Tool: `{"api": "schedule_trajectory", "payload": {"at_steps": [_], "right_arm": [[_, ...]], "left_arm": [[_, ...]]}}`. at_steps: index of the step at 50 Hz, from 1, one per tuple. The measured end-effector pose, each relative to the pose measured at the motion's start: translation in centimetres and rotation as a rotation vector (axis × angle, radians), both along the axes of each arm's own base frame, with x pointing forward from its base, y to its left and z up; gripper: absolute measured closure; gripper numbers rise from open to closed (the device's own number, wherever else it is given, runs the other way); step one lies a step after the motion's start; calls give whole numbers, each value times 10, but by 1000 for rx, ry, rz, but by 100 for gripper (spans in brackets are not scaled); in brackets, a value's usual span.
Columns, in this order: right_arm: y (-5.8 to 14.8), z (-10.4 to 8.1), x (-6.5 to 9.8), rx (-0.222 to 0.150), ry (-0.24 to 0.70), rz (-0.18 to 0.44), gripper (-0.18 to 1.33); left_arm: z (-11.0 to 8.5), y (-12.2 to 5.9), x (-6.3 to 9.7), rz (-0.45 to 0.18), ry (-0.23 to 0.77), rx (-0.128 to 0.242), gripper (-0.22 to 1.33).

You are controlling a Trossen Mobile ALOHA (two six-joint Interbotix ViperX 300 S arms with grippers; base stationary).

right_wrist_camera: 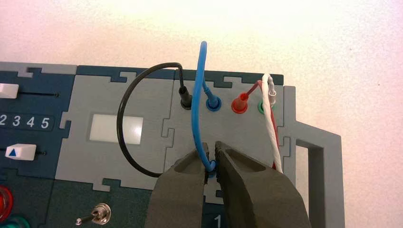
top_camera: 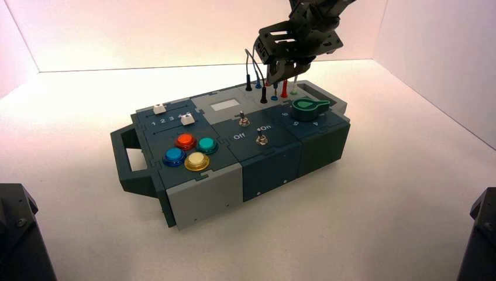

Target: Insert the blue wire.

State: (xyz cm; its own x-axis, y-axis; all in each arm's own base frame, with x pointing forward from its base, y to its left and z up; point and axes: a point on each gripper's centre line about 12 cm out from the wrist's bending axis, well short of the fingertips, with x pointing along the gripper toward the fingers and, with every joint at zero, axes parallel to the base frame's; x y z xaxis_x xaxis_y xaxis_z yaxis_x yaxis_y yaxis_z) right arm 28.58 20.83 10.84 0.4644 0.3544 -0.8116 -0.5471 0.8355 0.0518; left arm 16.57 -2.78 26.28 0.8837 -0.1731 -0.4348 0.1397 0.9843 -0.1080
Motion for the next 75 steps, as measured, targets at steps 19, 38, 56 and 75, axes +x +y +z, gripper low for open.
{"api": "schedule_trajectory", "payload": {"at_steps": [19, 38, 56, 75], "right_arm": [[1, -2, 1, 8, -5, -7, 114], [2, -8, 2, 5, 4, -12, 113], [2, -11, 2, 4, 5, -14, 113], [2, -11, 2, -8, 27, -13, 113]], "left_arm": [[0, 0, 0, 0, -3, 0, 128], [1, 0, 0, 0, -3, 0, 128], [1, 0, 0, 0, -5, -1, 128], [1, 0, 0, 0, -5, 1, 128]]}}
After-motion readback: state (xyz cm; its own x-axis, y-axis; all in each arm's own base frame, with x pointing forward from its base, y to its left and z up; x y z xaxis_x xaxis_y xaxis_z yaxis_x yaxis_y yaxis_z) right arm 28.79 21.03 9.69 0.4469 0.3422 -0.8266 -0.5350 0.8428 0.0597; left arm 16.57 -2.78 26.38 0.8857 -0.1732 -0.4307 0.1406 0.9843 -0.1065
